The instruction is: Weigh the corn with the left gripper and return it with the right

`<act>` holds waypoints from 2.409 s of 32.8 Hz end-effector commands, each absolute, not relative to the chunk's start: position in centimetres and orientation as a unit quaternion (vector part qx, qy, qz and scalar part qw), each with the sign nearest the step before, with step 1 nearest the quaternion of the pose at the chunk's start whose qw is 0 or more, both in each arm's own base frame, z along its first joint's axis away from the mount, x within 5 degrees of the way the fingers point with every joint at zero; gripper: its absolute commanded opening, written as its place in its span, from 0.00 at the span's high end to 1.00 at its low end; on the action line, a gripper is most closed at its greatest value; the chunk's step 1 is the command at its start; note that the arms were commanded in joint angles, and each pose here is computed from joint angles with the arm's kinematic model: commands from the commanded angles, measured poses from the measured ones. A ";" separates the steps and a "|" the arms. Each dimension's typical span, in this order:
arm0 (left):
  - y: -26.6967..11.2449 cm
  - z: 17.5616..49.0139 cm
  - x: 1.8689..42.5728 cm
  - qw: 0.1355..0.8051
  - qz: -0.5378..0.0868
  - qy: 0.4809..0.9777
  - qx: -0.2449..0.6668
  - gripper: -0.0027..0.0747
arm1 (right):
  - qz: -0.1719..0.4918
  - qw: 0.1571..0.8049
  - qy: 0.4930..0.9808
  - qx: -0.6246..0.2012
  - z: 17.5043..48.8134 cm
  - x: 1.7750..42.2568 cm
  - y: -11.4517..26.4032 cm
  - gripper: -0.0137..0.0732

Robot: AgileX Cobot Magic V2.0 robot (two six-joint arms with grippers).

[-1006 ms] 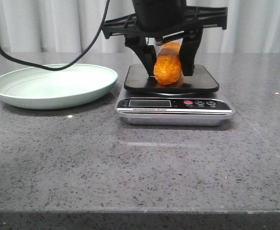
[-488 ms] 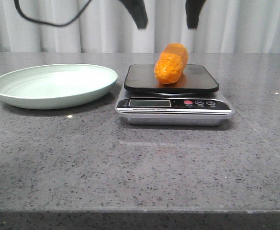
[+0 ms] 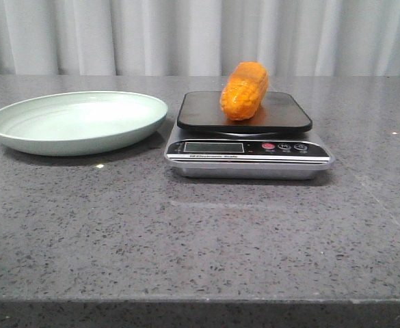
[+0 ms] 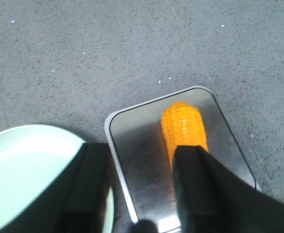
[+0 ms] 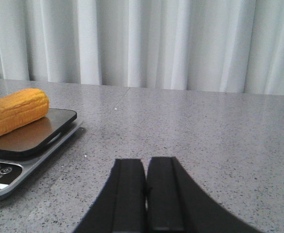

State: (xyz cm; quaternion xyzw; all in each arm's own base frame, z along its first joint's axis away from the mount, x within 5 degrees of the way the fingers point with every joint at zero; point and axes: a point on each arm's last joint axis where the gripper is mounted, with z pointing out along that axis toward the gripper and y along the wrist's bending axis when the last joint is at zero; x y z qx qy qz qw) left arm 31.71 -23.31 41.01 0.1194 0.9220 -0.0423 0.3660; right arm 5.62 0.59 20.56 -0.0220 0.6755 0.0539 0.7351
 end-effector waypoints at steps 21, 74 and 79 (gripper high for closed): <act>-12.0 43.2 17.0 0.534 -0.154 0.816 0.156 0.80 | 0.054 0.772 0.633 -0.020 21.7 5.3 0.5 0.65; -1.6 32.8 3.3 0.729 -0.243 0.615 0.178 0.80 | 0.062 0.622 0.780 -0.030 32.6 9.8 1.3 0.65; -1.6 32.8 3.3 0.729 -0.243 0.615 0.178 0.80 | 0.072 0.587 0.806 -0.025 31.6 11.4 1.7 0.65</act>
